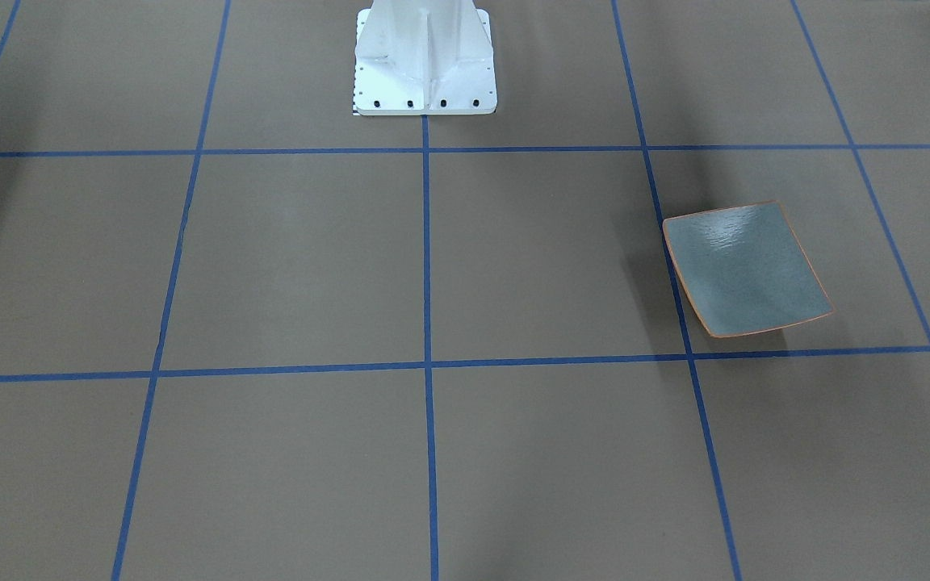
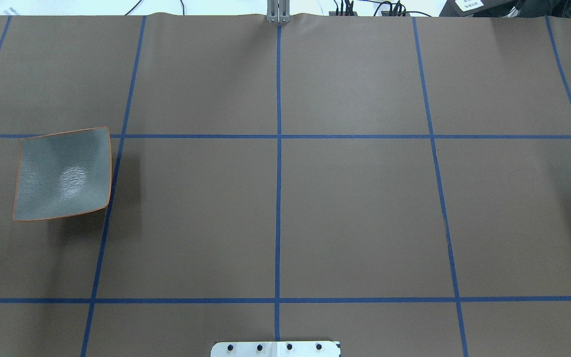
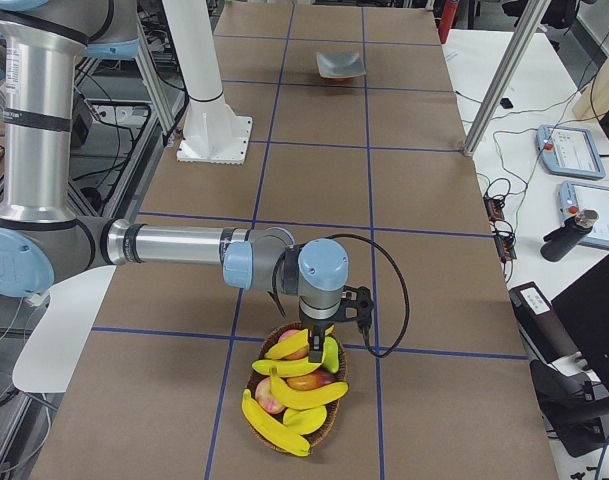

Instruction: Transfer all bananas from basket to plate

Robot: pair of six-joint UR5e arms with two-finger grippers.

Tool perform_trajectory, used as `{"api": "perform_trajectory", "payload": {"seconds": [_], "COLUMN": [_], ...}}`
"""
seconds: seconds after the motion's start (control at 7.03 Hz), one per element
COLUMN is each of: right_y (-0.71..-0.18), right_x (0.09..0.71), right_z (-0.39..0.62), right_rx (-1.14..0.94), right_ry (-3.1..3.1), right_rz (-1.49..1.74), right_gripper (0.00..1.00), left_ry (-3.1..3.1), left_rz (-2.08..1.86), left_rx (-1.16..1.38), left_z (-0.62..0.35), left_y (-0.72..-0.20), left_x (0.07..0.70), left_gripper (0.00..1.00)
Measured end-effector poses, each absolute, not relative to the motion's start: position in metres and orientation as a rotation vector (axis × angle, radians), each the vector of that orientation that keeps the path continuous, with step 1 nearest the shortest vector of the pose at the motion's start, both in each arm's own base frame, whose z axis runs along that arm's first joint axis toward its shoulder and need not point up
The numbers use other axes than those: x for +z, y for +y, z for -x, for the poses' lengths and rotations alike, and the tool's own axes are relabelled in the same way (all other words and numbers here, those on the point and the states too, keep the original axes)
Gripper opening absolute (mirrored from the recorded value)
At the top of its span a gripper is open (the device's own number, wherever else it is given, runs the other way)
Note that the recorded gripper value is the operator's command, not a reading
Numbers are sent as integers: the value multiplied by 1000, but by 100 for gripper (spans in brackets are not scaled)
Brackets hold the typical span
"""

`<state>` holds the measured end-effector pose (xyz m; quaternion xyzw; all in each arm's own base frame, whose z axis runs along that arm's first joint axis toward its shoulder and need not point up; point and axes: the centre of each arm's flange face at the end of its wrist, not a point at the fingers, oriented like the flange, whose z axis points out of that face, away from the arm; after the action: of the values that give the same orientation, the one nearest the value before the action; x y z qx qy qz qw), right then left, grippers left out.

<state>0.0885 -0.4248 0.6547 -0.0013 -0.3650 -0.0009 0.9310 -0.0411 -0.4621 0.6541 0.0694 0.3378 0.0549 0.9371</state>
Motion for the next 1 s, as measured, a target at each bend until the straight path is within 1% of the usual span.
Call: {"api": "perform_trajectory", "payload": {"seconds": [0.28,0.57,1.0], "right_y": [-425,-412,-400], "right_x": [652,663,702], "right_z": [-88,-80,-44], "right_rx": [2,-24,-192], "right_ry": [-752,-792,-828], "right_rz": [1,22,81], "right_gripper": [100,100,100], "left_ry": [696,698,699], "left_rz": [-142,-138,-125], "left_rx": [111,109,107], "left_z": [40,40,40], "left_y": [-462,-462,-461], "left_x": [654,657,666], "left_gripper": [100,100,100]}}
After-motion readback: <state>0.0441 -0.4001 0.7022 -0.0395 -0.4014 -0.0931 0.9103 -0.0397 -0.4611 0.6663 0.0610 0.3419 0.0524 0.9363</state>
